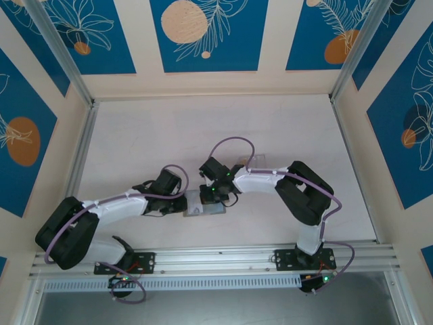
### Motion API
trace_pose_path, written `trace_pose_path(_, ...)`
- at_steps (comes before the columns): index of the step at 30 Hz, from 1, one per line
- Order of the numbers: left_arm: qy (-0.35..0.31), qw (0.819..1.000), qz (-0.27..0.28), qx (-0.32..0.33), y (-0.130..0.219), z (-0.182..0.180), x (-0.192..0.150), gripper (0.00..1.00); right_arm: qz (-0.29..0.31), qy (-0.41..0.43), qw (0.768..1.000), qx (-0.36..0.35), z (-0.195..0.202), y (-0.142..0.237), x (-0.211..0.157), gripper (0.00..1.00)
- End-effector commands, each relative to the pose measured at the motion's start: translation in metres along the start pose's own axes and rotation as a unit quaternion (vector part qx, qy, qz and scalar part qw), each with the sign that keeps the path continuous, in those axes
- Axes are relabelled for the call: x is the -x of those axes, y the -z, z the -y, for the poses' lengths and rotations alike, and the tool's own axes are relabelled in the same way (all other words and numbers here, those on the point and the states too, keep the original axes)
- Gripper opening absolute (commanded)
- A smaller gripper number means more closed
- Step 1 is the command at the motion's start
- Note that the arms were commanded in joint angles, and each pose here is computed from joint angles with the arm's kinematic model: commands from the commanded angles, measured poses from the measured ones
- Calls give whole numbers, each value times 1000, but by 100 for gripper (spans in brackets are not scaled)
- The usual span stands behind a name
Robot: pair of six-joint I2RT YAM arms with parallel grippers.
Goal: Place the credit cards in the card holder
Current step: Insert the credit card into the card slot.
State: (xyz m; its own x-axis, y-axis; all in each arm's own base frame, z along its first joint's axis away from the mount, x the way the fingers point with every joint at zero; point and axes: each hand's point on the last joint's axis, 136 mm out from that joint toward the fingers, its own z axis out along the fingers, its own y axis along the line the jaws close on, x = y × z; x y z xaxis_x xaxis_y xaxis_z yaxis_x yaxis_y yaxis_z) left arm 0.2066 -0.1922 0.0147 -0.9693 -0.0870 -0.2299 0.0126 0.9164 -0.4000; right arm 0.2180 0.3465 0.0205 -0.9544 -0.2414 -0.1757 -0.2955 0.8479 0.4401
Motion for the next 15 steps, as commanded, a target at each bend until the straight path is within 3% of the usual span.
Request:
trace_pose_path(1, 0, 1000, -17, 5, -14, -8, -11, 12, 2, 12, 999, 46, -32, 0, 3, 10)
trace_pose_path(7, -1, 1000, -19, 9, -15, -8, -12, 12, 22, 3, 997, 78, -43, 17, 6, 26)
trace_pose_path(15, 8, 1000, -20, 21, -17, -17, -16, 12, 47, 43, 996, -68, 10, 54, 14, 27)
